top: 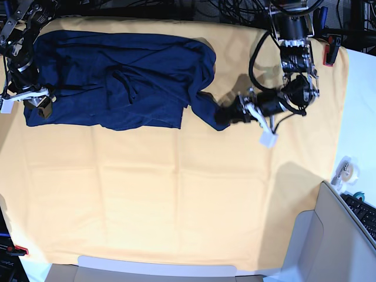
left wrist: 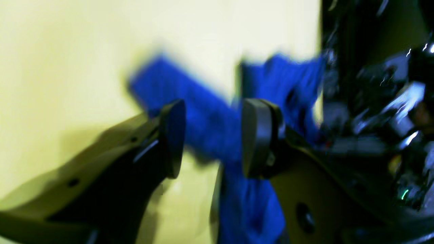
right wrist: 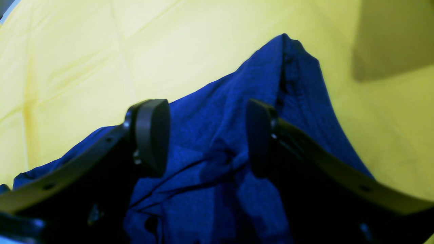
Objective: Fold the T-shirt properly
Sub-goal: 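Grasp the hanging navy flap with the left gripper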
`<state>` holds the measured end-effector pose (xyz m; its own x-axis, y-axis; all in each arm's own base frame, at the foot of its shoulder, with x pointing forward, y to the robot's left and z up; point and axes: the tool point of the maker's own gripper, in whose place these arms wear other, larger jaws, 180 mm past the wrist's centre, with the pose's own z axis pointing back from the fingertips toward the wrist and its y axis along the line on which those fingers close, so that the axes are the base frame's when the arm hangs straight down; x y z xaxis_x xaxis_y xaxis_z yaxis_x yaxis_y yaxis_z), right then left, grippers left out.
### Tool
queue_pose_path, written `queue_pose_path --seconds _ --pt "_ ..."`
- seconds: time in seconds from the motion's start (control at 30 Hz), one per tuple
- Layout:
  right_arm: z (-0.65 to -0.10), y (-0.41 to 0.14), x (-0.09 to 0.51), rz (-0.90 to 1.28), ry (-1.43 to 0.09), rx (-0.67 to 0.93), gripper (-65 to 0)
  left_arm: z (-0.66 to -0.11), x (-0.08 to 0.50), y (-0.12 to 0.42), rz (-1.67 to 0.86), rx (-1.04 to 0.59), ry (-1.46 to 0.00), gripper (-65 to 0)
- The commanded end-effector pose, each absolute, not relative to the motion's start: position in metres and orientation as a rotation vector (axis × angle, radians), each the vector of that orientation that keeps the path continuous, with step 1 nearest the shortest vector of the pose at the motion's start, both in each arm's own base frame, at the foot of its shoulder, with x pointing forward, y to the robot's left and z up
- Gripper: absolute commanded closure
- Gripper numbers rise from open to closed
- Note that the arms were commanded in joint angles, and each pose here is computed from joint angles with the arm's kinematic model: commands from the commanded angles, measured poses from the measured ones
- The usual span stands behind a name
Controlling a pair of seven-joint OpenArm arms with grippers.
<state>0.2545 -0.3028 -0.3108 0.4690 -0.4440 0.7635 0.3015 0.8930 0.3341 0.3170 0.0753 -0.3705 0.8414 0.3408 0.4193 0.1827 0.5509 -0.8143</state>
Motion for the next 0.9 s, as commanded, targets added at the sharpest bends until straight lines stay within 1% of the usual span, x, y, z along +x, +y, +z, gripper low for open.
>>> queue_pose_path --seconds 0.0,0.07,0.17,0.3,0.43,0.63,0.8,0.87 --pt "-0.296 -0.306 0.260 -0.440 -1.034 0.152 -34.9 -0.363 0.320 0.077 0.095 -1.008 -0.603 -26.2" --pt "-0.297 -0.306 0.260 -0.440 -1.033 0.152 -34.9 -0.360 0.325 0.078 0.093 -1.002 -0.616 -26.2" --pt "-0.297 -0.306 0.260 -0.440 -1.033 0.152 -34.9 -0.364 0.331 0.081 0.056 -0.937 -0.608 -26.2" --pt "-0.297 -0.306 0.260 -0.440 -1.033 0.152 -34.9 -0.379 0.327 0.087 0.034 -0.846 -0.577 -26.2" --pt "-0.297 -0.306 0.260 -0.440 -1.033 0.152 -34.9 -0.392 0.319 0.074 -0.038 -0.795 -0.524 -26.2" --pt "-0.296 -0.306 0.261 -0.440 -1.036 0.152 -34.9 -0.395 0.312 0.056 -0.102 -0.802 -0.488 -26.2" --pt "-0.296 -0.306 0.260 -0.440 -1.034 0.152 -34.9 -0.393 0.314 0.042 -0.132 -0.814 -0.508 -26.0" --pt "-0.297 -0.306 0.260 -0.441 -1.033 0.152 -34.9 -0.393 0.313 0.038 -0.146 -0.816 -0.510 -24.7"
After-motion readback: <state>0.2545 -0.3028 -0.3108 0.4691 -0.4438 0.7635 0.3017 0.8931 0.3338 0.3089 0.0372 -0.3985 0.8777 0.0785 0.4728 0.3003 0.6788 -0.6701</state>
